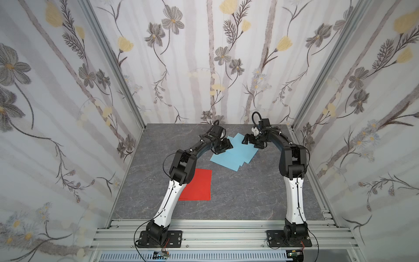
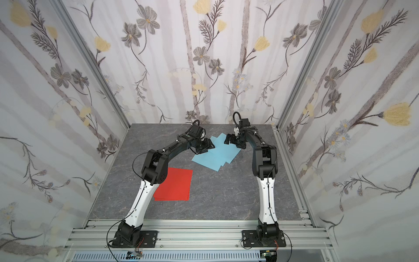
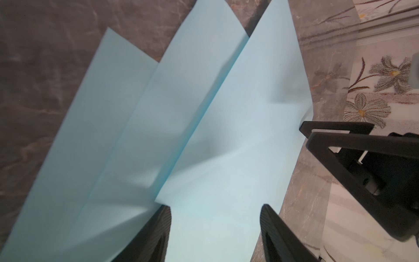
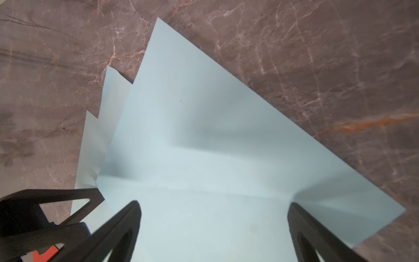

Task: Sort the scattered colored papers by color
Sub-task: Pick up the colored paper from the center of the board.

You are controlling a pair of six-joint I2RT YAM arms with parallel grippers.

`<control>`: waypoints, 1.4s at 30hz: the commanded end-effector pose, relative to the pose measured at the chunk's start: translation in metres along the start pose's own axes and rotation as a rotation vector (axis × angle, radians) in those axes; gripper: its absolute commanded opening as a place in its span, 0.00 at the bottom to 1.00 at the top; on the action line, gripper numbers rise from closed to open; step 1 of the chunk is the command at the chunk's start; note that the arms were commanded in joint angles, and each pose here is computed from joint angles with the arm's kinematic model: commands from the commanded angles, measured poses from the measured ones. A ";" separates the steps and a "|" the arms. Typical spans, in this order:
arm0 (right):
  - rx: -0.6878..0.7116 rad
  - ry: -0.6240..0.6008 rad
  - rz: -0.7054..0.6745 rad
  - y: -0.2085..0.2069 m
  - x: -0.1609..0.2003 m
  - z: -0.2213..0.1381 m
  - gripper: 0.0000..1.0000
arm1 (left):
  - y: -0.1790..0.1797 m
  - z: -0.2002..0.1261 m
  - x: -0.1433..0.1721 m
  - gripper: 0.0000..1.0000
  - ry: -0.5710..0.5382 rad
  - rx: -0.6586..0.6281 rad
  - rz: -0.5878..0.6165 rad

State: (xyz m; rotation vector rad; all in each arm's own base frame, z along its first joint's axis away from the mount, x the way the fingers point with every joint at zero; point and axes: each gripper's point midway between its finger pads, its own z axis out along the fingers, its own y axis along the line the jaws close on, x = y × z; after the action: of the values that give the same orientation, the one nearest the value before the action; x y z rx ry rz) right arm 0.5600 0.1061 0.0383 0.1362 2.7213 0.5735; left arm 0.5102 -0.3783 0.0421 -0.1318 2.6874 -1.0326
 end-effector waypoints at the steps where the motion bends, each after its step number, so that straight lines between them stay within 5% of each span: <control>1: 0.009 0.063 0.030 -0.005 0.018 0.007 1.00 | 0.005 0.009 0.003 0.64 0.007 -0.005 -0.035; 7: 0.016 0.074 0.035 -0.008 0.023 0.009 1.00 | -0.018 0.006 -0.004 0.64 -0.032 0.078 -0.038; 12: 0.016 0.074 0.033 -0.008 0.023 0.009 1.00 | -0.050 -0.009 -0.023 0.64 -0.140 0.274 -0.070; 19: 0.013 0.079 0.035 -0.008 0.024 0.010 1.00 | -0.053 -0.009 -0.026 0.62 -0.192 0.386 -0.131; 26: 0.011 0.084 0.031 -0.008 0.026 0.010 1.00 | -0.042 -0.008 -0.025 0.29 -0.195 0.312 -0.107; 29: 0.004 0.083 0.030 -0.006 0.026 0.009 1.00 | -0.039 -0.006 -0.025 0.00 -0.178 0.286 -0.098; 37: -0.024 0.066 0.015 0.003 0.020 0.001 1.00 | -0.033 0.002 -0.021 0.00 -0.161 0.263 -0.098; 42: -0.051 -0.036 -0.029 0.028 -0.008 -0.045 1.00 | -0.042 -0.001 -0.023 0.00 -0.148 0.280 -0.074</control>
State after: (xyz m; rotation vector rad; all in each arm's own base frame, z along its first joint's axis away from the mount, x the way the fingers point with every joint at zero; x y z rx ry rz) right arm 0.5514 0.1077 0.0518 0.1212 2.7222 0.5875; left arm 0.5309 -0.4022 0.0723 -0.2781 2.3985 -1.3419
